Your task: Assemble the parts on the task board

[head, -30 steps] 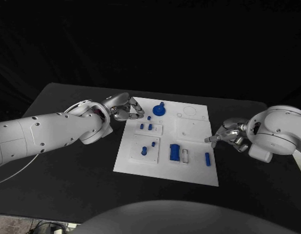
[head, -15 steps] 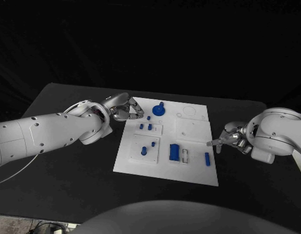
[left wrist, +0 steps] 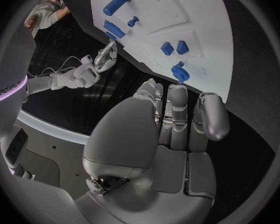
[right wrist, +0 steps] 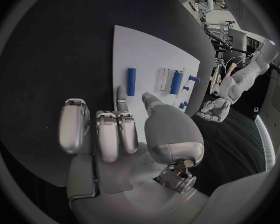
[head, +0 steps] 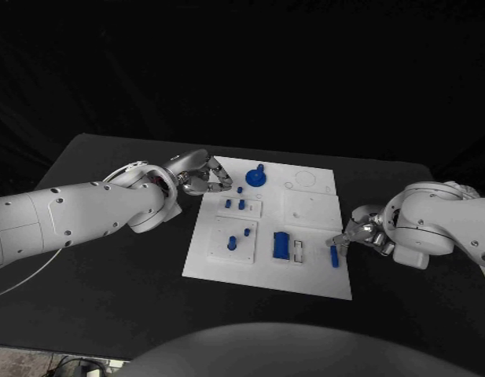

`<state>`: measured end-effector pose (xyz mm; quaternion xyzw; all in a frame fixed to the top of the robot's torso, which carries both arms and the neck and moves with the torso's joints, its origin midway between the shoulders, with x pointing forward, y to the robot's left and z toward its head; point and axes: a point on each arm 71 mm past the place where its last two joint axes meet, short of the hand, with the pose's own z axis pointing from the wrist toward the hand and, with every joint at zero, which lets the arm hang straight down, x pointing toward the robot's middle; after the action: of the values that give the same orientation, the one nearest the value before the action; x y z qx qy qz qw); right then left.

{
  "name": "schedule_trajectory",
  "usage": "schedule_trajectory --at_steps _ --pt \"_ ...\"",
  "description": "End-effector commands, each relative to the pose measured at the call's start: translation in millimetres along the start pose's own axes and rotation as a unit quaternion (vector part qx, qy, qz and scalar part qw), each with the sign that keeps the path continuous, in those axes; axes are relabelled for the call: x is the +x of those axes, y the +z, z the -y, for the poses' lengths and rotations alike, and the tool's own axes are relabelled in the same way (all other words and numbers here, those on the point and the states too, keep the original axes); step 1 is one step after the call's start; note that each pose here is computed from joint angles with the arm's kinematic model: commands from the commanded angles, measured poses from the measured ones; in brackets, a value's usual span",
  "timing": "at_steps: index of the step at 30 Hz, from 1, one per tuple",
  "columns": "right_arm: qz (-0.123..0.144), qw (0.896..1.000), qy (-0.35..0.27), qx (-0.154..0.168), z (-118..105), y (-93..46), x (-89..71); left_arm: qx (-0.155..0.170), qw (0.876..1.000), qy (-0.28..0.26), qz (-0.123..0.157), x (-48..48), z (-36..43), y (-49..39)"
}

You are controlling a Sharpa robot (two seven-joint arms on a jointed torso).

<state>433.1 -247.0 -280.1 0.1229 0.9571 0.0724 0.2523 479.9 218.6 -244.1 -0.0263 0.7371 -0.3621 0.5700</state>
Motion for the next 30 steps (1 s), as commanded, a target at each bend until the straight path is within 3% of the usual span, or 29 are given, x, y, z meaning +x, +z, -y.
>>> schedule_trajectory --at_steps 1,16,30 --pt "-0.016 1.000 -0.010 0.006 0.0 2.6 3.1 0.002 1.000 -0.003 -0.003 1.6 1.6 0.7" --pt "-0.039 0.999 -0.019 0.014 -1.7 15.0 15.9 -0.001 1.000 -0.002 -0.008 2.5 1.6 0.8" --pt "-0.042 0.999 -0.015 0.022 3.4 21.8 21.1 -0.002 1.000 -0.001 -0.012 3.3 1.8 1.2"
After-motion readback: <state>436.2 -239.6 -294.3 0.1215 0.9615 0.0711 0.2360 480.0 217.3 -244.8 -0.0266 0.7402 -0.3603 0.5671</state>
